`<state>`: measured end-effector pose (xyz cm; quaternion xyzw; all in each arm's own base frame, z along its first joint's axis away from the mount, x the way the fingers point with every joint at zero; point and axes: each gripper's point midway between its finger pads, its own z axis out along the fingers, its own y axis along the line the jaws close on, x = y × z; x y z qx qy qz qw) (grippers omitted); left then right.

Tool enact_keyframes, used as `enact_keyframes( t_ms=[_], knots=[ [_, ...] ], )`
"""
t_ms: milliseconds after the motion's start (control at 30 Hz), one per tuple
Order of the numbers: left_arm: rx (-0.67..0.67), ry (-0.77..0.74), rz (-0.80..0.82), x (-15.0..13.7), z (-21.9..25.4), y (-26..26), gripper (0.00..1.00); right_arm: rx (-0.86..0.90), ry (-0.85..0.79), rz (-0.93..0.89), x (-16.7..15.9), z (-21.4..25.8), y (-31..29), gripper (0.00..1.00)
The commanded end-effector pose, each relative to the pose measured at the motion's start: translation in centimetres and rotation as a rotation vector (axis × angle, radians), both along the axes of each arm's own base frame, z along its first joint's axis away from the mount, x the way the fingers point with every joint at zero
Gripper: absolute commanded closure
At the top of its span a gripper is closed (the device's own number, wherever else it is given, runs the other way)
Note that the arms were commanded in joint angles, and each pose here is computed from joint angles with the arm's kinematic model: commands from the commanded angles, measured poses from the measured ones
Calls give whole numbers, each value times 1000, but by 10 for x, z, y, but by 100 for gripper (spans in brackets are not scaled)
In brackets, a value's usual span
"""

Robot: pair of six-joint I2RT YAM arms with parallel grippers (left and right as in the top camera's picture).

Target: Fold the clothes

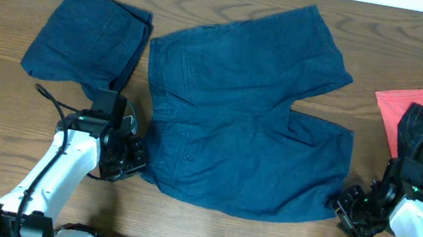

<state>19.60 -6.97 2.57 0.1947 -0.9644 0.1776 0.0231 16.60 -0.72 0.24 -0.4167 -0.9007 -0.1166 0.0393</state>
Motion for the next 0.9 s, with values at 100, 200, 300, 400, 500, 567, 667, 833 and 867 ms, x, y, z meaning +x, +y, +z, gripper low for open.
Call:
enact_keyframes(
  t_ms=[100, 200, 300, 400, 500, 567, 667, 833, 867],
  knots=[
    [5, -20, -11, 4, 3, 1, 94, 24, 18, 40, -16, -17, 8, 46],
    [5, -21, -11, 5, 3, 1, 94, 59, 0, 43, -17, -22, 16, 53],
    [5, -21, -11, 5, 3, 1, 94, 61, -9, 42, -17, -24, 16, 80],
    [5, -21, -11, 5, 3, 1, 94, 66, -13, 41, -16, -24, 17, 96],
    [5, -21, -11, 5, 3, 1, 94, 78, -12, 42, -15, -21, 19, 99],
    [5, -21, -11, 5, 3, 1, 94, 77, -19, 50, -10, -15, 17, 99],
    [5, -21, -12, 5, 3, 1, 94, 74, -35, 87, 0, -1, 14, 99],
    [5, -21, -11, 5, 3, 1, 94, 62, -63, 135, 16, 27, 9, 99],
    [5, -20, -11, 4, 3, 1, 94, 61, -64, 136, 18, 32, 8, 99]
  ],
)
